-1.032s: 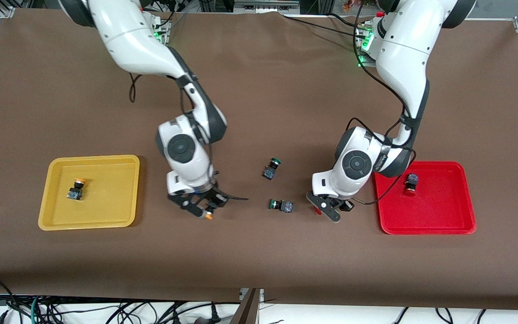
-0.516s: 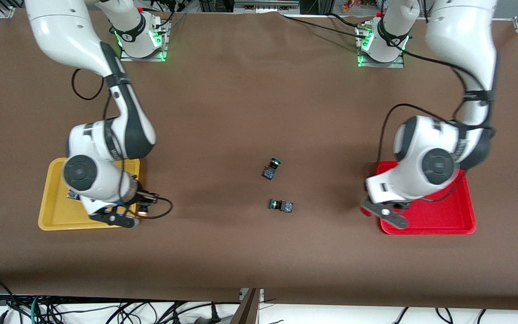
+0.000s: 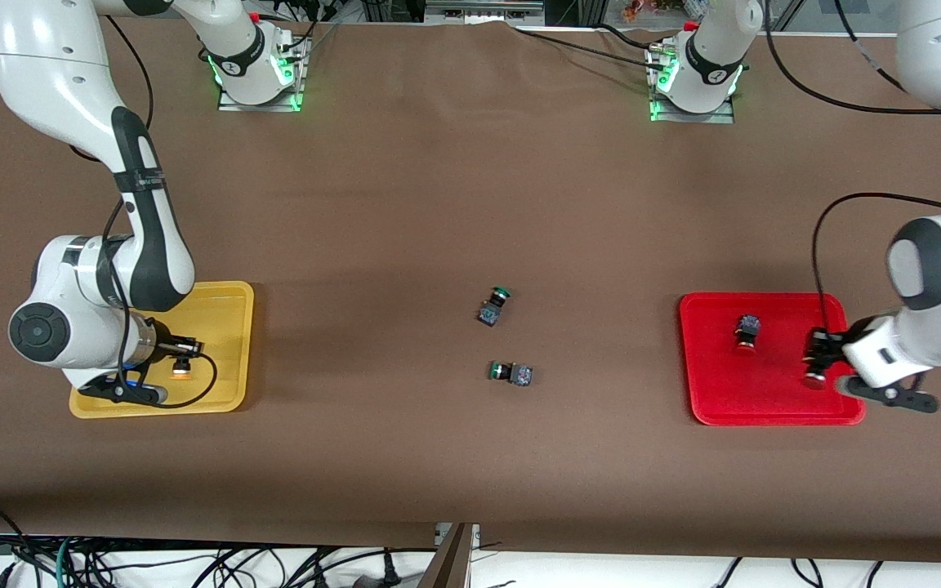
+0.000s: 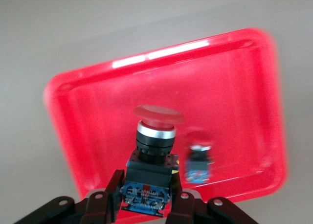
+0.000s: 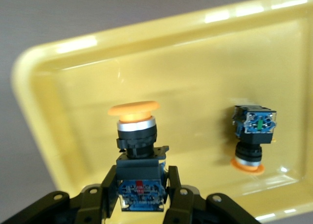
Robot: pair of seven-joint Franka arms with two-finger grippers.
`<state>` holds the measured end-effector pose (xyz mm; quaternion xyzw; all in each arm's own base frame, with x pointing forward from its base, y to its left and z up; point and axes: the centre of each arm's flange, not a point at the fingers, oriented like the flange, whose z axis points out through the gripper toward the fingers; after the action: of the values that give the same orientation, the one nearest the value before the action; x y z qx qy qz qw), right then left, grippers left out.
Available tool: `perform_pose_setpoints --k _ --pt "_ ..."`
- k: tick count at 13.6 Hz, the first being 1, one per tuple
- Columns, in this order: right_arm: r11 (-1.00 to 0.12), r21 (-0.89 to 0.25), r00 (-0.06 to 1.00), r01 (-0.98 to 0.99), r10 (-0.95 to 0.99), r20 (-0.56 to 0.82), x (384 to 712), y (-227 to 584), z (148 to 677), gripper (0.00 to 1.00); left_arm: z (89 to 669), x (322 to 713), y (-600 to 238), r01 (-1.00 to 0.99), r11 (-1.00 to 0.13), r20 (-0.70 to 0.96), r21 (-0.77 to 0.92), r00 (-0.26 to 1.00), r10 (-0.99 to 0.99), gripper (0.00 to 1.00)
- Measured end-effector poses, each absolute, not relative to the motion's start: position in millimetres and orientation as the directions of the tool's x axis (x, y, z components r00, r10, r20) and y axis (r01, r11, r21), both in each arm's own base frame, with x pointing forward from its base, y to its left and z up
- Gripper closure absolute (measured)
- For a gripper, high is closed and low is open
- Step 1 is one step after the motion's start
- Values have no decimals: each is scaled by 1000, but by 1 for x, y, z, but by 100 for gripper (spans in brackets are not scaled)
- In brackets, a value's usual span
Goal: Place red and yellow buttons in trays
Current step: 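Open both grippers to release the buttons into the trays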
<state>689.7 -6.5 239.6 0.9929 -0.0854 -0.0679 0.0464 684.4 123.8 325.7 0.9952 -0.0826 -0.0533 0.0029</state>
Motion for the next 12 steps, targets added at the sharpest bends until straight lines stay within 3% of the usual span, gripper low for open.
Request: perform_pose_setpoints --k 3,7,9,11,12 --pt "-975 91 969 -205 -215 -119 671 -23 204 57 290 667 179 -77 -997 -104 12 992 -78 59" --pt "-970 76 964 -230 -237 -119 662 -23 195 57 223 643 175 76 -997 -79 -5 994 77 59" --pt "-970 75 964 -230 -238 -121 659 -23 195 42 209 637 165 146 -989 -89 -7 985 146 59" --pt "-972 66 969 -224 -229 -92 665 -22 210 19 206 635 163 192 -981 -90 -11 977 193 59" --pt "-975 58 974 -213 -217 -69 669 -21 226 11 205 635 162 201 -980 -87 -12 976 201 52"
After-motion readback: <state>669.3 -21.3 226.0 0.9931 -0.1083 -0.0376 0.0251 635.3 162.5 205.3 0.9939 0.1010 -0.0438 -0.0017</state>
